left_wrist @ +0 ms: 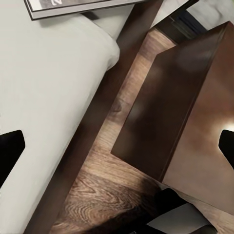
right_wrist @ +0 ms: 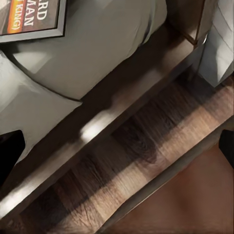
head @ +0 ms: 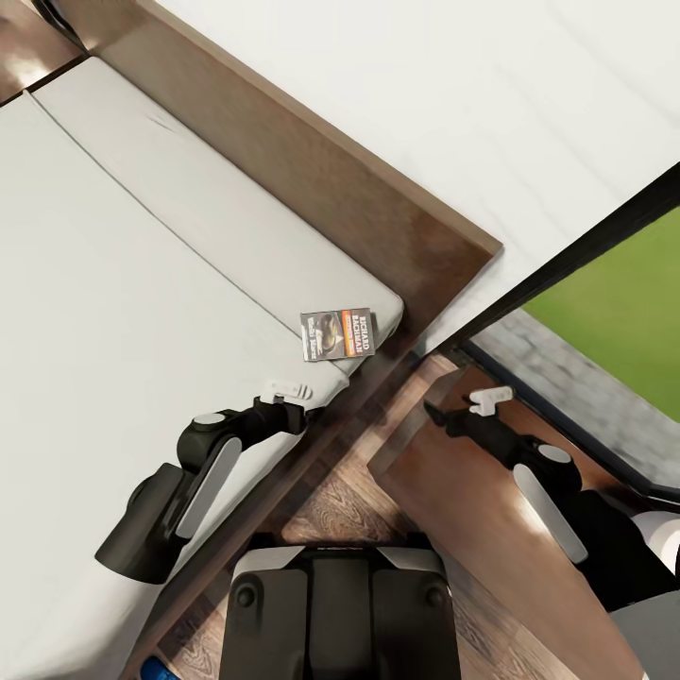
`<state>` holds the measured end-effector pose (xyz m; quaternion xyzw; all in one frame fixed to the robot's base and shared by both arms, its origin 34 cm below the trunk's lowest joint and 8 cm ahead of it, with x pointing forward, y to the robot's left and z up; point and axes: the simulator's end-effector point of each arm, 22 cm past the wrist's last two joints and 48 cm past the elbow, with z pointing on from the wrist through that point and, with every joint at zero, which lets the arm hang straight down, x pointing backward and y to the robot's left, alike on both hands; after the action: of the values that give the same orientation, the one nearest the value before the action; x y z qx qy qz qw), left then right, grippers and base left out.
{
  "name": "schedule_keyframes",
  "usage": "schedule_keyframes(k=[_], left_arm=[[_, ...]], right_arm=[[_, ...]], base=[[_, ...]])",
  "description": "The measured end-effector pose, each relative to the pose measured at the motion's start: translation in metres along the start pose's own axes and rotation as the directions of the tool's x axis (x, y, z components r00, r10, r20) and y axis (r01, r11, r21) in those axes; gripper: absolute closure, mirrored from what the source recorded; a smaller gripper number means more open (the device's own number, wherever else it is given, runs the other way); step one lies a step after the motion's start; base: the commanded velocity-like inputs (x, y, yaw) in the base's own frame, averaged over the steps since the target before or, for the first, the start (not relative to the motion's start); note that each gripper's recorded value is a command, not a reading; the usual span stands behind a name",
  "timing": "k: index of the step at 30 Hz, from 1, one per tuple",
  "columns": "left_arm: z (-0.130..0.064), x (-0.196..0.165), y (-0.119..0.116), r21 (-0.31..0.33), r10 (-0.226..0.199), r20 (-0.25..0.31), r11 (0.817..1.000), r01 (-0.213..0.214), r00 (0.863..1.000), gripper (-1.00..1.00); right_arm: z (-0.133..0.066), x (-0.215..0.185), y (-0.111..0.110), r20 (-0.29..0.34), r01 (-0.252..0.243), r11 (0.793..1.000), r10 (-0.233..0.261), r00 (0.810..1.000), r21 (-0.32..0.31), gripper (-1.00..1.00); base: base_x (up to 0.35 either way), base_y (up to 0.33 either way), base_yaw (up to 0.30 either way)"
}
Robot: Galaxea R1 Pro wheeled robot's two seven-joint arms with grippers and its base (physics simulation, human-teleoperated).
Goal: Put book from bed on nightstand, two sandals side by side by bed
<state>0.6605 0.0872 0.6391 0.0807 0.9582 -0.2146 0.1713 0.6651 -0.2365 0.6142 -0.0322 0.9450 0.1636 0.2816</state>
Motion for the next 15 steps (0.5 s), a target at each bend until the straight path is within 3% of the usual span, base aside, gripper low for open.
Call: schedule_keyframes(k=[6, 9, 15], left_arm=[[0.000, 0.000, 0.000, 0.001, 0.000, 0.002, 1.000, 0.000, 1.000, -1.00], [0.000, 0.000, -0.002, 0.004, 0.003, 0.000, 1.000, -0.003, 1.000, -1.00], [0.000, 0.001, -0.003, 0.008, 0.005, 0.000, 1.000, -0.005, 1.000, -1.00]], right_arm=[[0.008, 0.014, 0.002, -0.038, -0.088, 0.994, 0.085, 0.996, -0.069, -1.00], [0.013, 0.019, 0.008, -0.063, -0.164, 0.975, 0.156, 0.986, -0.151, -1.00], [0.009, 0.013, 0.024, -0.060, -0.189, 0.949, 0.179, 0.982, -0.253, -1.00]], base=[[0.000, 0.000, 0.000], [0.000, 0.000, 0.000], [0.000, 0.000, 0.000]])
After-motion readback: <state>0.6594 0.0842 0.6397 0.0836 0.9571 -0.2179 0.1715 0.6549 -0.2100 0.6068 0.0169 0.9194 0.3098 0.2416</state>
